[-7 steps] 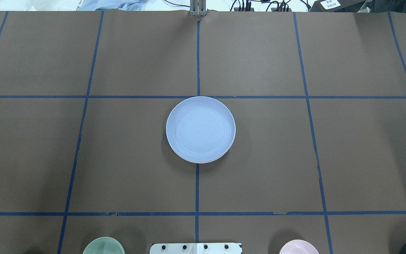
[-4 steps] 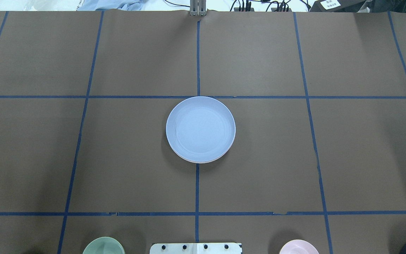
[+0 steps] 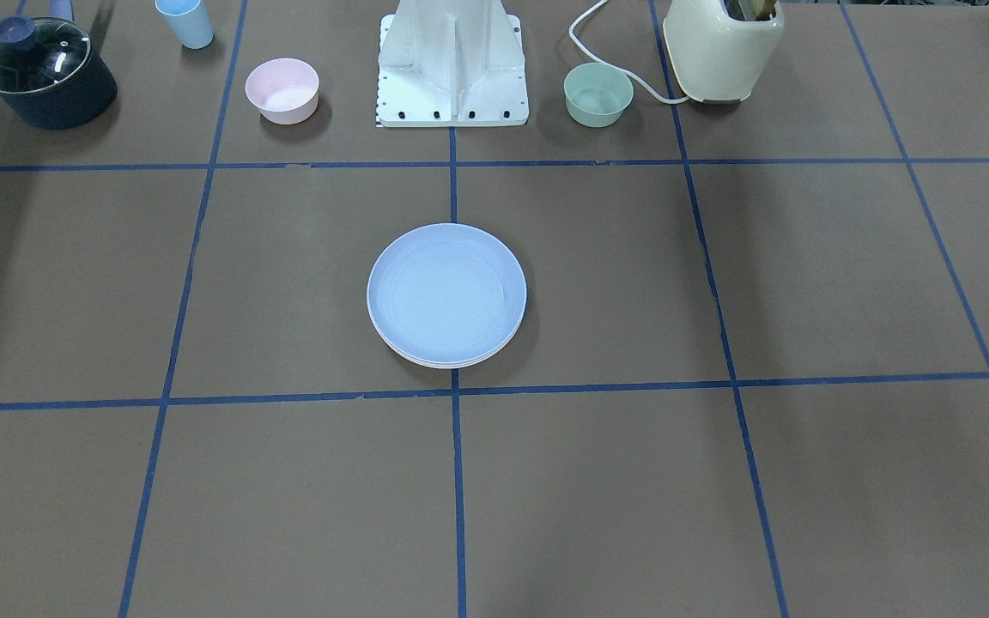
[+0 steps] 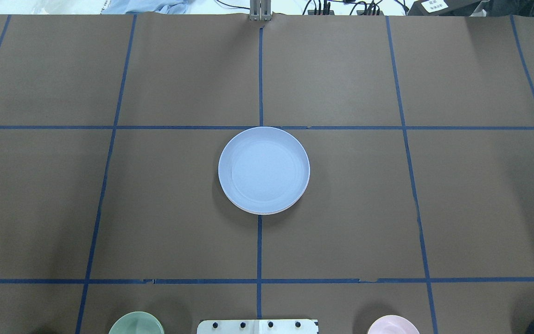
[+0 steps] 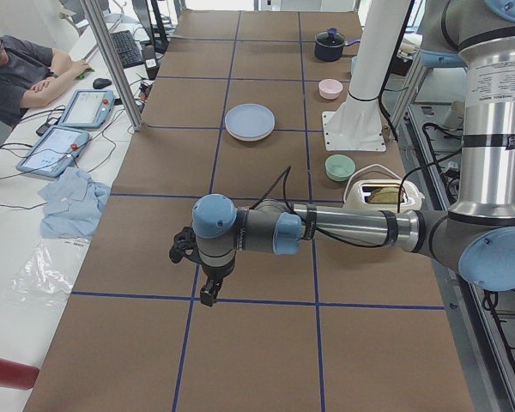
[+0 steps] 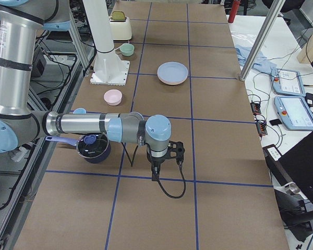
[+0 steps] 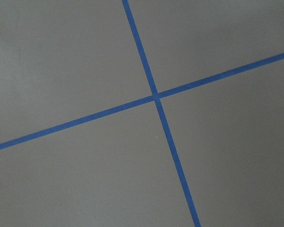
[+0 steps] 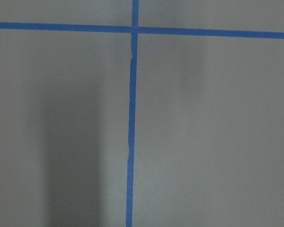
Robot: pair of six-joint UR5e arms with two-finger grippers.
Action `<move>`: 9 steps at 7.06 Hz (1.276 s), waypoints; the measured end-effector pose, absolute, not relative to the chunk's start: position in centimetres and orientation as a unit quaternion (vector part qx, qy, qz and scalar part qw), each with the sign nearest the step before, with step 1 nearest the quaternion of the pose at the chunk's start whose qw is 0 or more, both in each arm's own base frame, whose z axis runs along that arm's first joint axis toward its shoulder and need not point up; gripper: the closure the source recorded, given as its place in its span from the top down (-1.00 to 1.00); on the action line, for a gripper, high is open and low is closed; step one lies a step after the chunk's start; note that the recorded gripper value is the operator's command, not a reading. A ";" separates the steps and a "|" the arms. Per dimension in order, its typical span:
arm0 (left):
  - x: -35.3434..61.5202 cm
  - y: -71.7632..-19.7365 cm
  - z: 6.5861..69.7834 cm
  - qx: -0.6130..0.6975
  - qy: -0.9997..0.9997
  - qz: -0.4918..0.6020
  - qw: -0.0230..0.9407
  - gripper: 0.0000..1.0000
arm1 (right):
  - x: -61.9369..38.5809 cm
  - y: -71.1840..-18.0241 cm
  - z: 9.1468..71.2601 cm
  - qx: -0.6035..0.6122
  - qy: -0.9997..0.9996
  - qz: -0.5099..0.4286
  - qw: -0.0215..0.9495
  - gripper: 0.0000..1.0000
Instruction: Stack three plates with pink and blue
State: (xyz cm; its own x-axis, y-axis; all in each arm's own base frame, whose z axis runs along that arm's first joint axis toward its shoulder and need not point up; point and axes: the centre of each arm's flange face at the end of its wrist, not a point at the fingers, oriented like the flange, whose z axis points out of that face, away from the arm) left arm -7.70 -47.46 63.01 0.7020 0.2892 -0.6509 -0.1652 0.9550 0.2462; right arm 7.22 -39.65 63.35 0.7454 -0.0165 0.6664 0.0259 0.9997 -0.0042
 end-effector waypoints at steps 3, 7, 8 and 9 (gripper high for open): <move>-7.8 -47.4 63.2 0.089 0.364 0.126 0.918 1.00 | 7.2 -39.5 63.6 -0.010 -0.357 -0.010 0.934 1.00; -7.9 -47.3 63.4 0.089 0.361 0.126 0.920 1.00 | 7.2 -39.7 64.3 -0.015 -0.357 -0.007 0.934 1.00; -7.9 -47.3 63.5 0.089 0.361 0.126 0.920 1.00 | 7.2 -39.7 64.3 -0.015 -0.357 -0.007 0.934 1.00; -7.9 -47.3 63.5 0.089 0.361 0.126 0.920 1.00 | 7.2 -39.8 64.3 -0.015 -0.357 -0.007 0.934 1.00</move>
State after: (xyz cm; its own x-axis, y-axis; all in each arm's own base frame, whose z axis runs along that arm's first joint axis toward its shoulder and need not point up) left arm -7.89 -47.26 63.50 0.7081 0.2951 -0.6415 -0.1671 0.9527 0.2539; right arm 7.21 -39.78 64.25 0.7443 -0.0028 0.6678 0.0243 0.9994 -0.0230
